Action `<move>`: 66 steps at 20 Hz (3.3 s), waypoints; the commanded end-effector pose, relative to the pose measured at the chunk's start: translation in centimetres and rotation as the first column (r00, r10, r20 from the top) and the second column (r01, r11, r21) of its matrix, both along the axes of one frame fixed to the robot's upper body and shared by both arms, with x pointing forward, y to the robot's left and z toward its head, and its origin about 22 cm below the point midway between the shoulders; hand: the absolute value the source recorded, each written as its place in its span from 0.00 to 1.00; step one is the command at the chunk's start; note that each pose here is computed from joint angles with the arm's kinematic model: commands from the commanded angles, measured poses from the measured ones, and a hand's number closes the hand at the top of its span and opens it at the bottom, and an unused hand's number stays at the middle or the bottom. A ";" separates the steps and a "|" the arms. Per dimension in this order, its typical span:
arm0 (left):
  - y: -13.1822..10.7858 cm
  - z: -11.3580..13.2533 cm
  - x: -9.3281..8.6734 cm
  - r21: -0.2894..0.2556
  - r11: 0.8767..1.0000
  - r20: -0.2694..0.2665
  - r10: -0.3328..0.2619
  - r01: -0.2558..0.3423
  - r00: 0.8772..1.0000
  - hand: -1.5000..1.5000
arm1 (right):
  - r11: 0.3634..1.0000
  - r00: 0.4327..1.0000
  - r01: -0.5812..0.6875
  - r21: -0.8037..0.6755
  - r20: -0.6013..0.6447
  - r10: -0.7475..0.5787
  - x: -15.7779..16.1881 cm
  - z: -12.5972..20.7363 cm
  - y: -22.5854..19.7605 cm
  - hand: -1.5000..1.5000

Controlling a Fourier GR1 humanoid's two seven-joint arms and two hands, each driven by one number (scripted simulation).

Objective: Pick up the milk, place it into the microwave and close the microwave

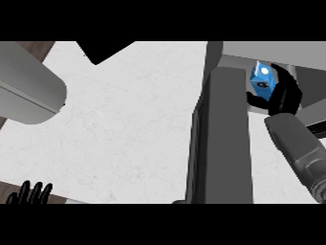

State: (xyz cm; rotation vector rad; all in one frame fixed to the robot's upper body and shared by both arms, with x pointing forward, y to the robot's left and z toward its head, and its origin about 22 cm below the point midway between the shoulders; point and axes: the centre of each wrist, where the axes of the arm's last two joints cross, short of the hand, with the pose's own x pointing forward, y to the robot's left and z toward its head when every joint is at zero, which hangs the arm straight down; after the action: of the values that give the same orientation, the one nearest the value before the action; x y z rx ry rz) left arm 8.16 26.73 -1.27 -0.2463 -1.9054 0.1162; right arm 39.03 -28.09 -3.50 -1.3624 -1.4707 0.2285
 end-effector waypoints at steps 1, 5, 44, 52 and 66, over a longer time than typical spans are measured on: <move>0.0 0.1 1.0 0.011 1.000 0.006 -0.009 0.009 1.000 0.00 | 0.966 0.968 -0.252 -0.053 0.003 0.253 1.9 1.7 4.1 0.00; -0.1 -0.3 0.2 0.011 1.000 -0.021 -0.004 0.004 1.000 0.00 | 0.943 0.944 -0.331 -0.025 -0.024 0.330 2.3 2.3 4.6 0.00; 1.5 0.9 -0.2 0.030 0.998 -0.035 0.055 -0.054 0.998 0.00 | 0.471 0.707 -0.684 0.557 0.349 0.615 -6.2 -8.0 5.9 0.00; -1.6 0.6 -1.2 0.072 0.997 -0.074 -0.036 0.042 0.997 0.00 | 0.351 0.651 -0.705 0.616 0.368 0.664 -10.5 -11.2 4.0 0.00; -4.6 -1.8 1.7 0.123 0.950 -0.169 -0.265 0.287 0.949 0.00 | 0.450 0.707 -0.680 0.578 0.355 0.611 -15.4 -11.3 -5.3 1.00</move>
State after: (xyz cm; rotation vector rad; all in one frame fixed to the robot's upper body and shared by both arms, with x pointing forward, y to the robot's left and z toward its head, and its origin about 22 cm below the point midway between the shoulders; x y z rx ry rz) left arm 9.12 23.23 -2.54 -0.3423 -1.7473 -0.0862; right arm 25.37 -30.93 -14.73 -0.1650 -1.7930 0.0806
